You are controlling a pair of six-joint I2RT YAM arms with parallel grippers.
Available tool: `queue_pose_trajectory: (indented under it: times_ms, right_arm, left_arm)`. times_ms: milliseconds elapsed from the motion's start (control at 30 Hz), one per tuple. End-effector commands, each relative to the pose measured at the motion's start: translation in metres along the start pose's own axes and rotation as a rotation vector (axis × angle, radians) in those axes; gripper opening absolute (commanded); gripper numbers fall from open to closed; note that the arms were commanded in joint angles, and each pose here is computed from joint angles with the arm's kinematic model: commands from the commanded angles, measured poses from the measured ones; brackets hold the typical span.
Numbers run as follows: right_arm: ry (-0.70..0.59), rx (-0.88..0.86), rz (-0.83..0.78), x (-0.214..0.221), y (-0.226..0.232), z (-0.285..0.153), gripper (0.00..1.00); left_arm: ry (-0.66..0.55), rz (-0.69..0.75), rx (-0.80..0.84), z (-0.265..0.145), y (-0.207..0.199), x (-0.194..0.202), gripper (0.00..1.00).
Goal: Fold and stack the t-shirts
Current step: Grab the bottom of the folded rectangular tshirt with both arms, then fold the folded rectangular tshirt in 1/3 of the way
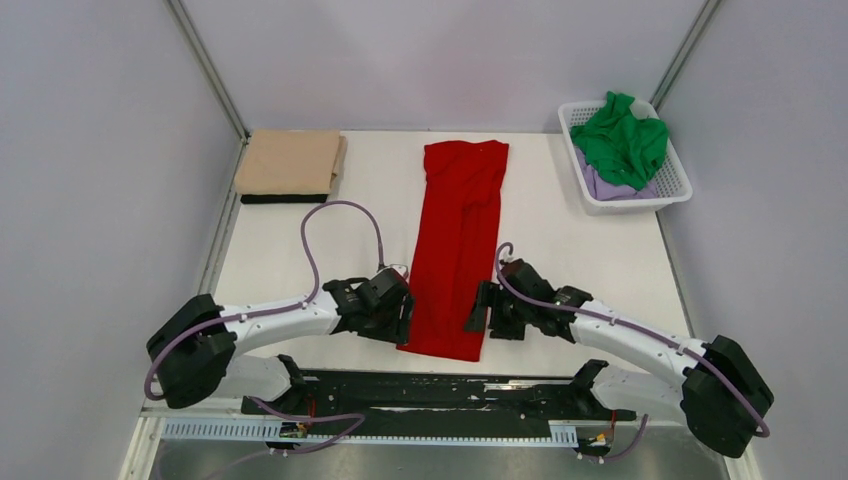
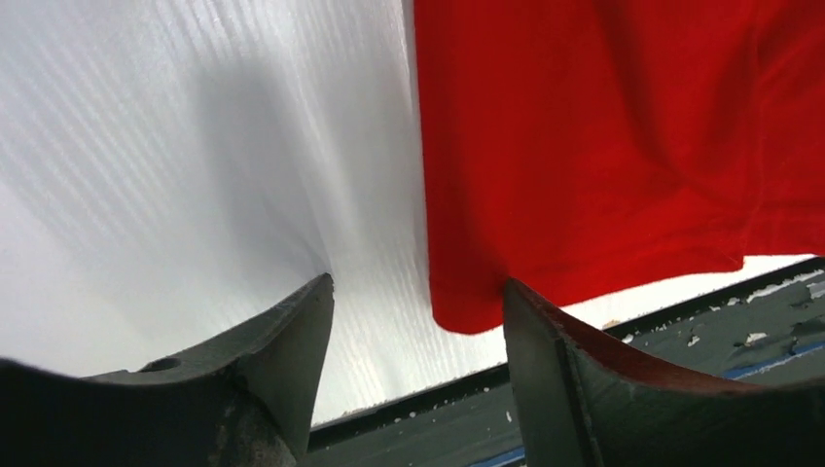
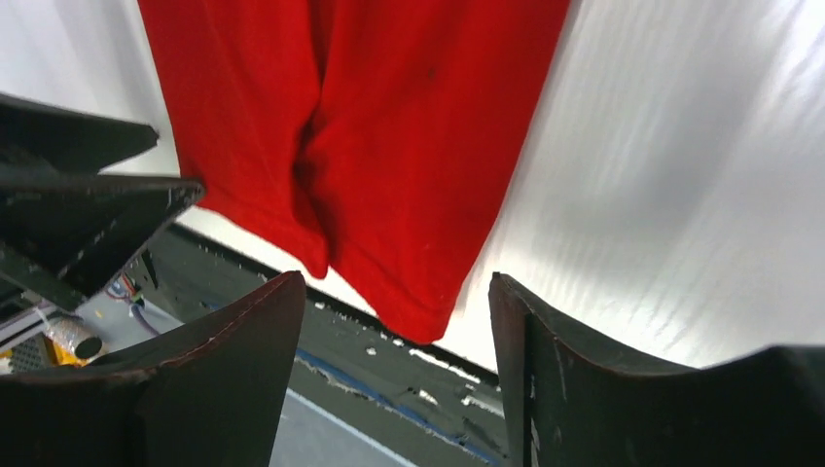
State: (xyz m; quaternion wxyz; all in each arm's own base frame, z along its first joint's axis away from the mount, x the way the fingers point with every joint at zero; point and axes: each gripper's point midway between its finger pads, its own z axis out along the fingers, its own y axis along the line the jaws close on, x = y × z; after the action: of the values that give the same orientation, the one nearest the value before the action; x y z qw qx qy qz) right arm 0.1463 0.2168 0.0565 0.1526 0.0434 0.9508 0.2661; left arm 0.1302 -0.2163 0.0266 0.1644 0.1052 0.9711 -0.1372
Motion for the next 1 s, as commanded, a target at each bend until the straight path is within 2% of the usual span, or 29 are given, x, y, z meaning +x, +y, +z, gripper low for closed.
queue_pose_trajectory:
  times_ms: [0, 133, 200, 300, 333, 400, 533, 600, 767, 967]
  right_arm:
    - [0.049, -0.059, 0.061, 0.021, 0.019, 0.001, 0.66]
    - [0.114, -0.04, 0.065, 0.045, 0.019, 0.008, 0.61]
    - [0.127, -0.014, 0.067, 0.054, 0.016, 0.011, 0.59]
    - [0.14, 0.015, 0.068, 0.061, 0.012, 0.015, 0.55]
    - [0.144, 0.027, 0.072, 0.063, 0.01, 0.017, 0.53]
    - [0.148, 0.056, 0.085, 0.066, 0.002, 0.02, 0.47]
    - [0.122, 0.084, 0.12, 0.068, -0.009, 0.021, 0.21]
    - [0.119, 0.072, 0.125, 0.07, -0.011, 0.018, 0.02]
    - [0.183, -0.01, 0.084, 0.092, -0.009, 0.002, 0.0]
    - [0.199, -0.194, 0.017, 0.102, 0.021, -0.013, 0.0]
  left_arm:
    - [-0.029, -0.02, 0.029, 0.011, -0.012, -0.013, 0.69]
    - [0.01, -0.028, 0.001, 0.022, -0.008, -0.006, 0.51]
    - [0.025, -0.029, -0.002, 0.026, -0.008, -0.003, 0.35]
    - [0.052, -0.02, -0.005, 0.026, -0.005, 0.004, 0.18]
    - [0.058, -0.021, -0.003, 0.025, -0.005, 0.006, 0.06]
    - [0.071, -0.025, 0.004, 0.024, -0.004, 0.01, 0.0]
    - [0.086, -0.037, -0.01, 0.016, 0.002, 0.018, 0.0]
    - [0.087, -0.046, -0.018, 0.01, 0.006, 0.02, 0.0]
    - [0.105, -0.073, 0.001, -0.007, 0.01, 0.033, 0.0]
    - [0.13, -0.113, 0.2, -0.022, -0.018, 0.049, 0.0]
